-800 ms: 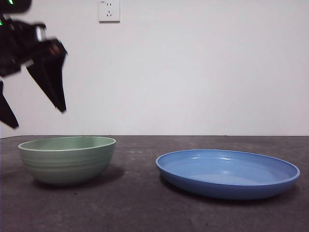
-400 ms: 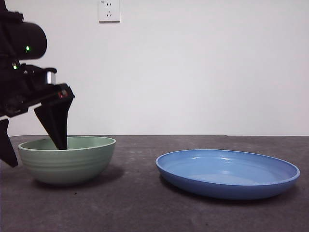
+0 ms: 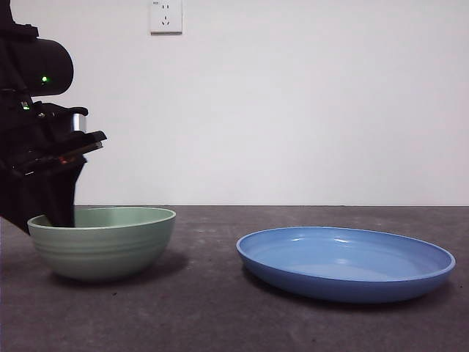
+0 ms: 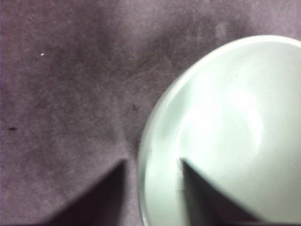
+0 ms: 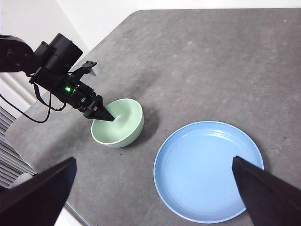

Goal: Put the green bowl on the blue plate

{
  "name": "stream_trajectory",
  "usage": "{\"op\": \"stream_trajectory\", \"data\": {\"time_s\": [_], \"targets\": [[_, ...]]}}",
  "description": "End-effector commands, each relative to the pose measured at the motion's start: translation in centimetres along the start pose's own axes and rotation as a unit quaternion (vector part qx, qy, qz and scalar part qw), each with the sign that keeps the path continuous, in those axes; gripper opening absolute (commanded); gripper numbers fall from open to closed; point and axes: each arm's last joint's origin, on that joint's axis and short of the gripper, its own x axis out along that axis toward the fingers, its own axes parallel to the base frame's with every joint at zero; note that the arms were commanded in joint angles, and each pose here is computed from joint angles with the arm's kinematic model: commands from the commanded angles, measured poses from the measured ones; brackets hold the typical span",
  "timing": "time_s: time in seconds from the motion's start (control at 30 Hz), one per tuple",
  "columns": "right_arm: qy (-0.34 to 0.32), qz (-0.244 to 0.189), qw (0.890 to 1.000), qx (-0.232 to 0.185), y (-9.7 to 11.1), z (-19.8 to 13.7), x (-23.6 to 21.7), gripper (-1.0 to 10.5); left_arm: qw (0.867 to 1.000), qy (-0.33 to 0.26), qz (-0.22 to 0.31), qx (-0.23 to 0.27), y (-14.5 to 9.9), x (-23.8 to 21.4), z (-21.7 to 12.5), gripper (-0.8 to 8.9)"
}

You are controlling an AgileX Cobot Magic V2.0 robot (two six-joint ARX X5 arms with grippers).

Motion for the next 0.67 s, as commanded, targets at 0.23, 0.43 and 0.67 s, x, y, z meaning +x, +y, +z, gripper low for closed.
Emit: {"op": "stream_trajectory", "data": {"time_s": [0.23,0.43,0.67], "targets": [[-0.008,0.003,1.000,-0.008,0.3,0.4,-0.3,6.4,1.000,-0.006,0.001,0.000,-0.1,-0.1,0.5,0.15],[-0.008,0.003,1.000,-0.007,0.3,0.4,-0.3,6.4,0.999,-0.007,-0.002,-0.038,-0.6,-0.4,1.0,0.15],[-0.008,0.003,1.000,-0.007,0.3,0.4,-0.3,6.4,1.000,0.003,-0.017,-0.017,-4.7,-2.6,3.9,0.15]]}}
